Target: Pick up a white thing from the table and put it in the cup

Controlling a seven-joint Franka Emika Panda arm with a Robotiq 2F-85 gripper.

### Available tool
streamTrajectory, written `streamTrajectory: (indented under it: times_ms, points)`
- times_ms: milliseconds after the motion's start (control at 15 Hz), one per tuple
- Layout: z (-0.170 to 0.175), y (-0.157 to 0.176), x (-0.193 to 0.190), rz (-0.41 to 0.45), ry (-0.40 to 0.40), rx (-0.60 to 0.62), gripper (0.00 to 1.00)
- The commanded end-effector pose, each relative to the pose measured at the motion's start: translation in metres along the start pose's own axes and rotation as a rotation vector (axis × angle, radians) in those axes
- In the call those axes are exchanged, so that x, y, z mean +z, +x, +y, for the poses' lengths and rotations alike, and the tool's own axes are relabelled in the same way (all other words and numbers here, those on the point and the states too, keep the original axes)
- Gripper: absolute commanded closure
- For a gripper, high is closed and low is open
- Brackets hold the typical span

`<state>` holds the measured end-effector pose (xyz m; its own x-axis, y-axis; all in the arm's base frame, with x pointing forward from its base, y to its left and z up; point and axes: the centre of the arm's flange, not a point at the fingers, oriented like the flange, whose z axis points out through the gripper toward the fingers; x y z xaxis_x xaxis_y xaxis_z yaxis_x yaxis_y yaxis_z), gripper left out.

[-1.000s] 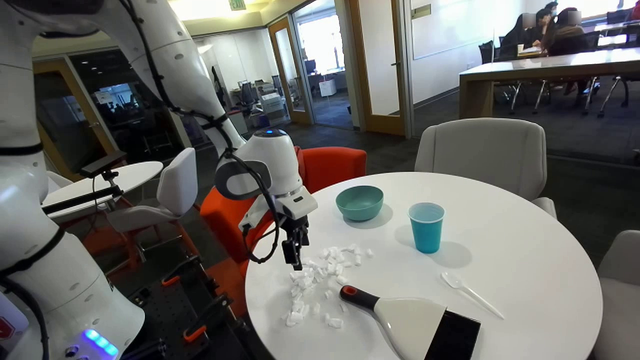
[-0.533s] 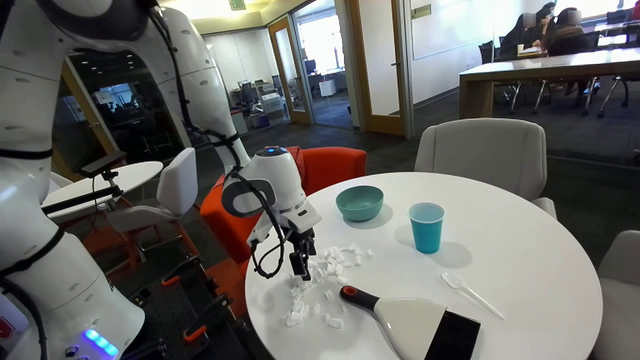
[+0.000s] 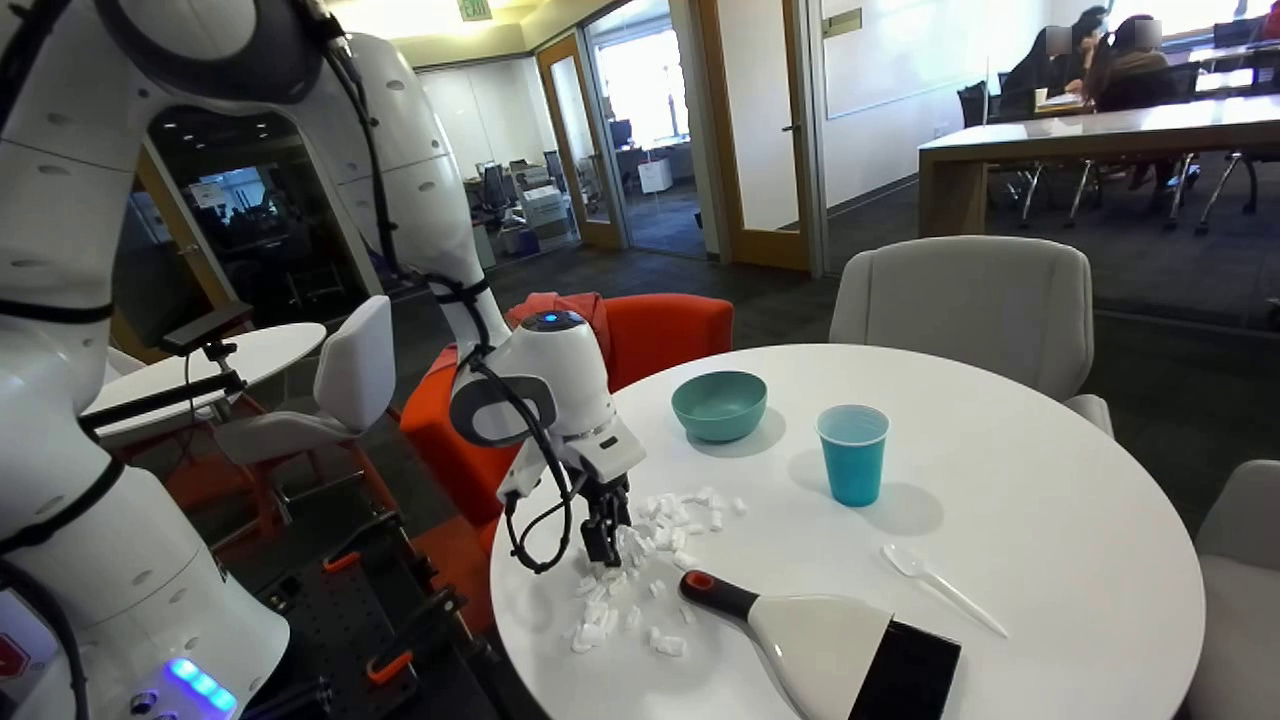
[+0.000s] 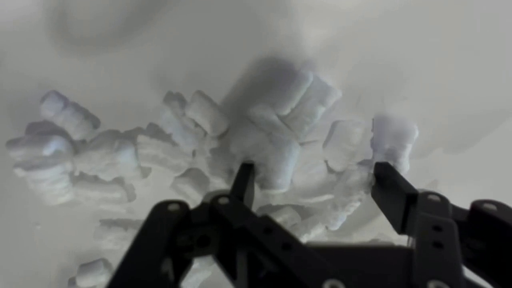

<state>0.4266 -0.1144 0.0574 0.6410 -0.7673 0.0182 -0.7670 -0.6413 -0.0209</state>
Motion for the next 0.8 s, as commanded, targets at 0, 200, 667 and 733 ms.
streamTrajectory:
  times_ms: [0, 200, 667, 733]
  points:
    - [0.003, 0.002, 0.006, 0.016, 0.021, -0.006, 0.49]
    - [0.005, 0.003, 0.004, 0.019, 0.019, -0.002, 0.73]
    - [-0.002, 0.024, -0.033, 0.061, 0.025, 0.016, 1.0]
    - [-0.002, 0.03, -0.038, 0.069, 0.028, 0.018, 0.99]
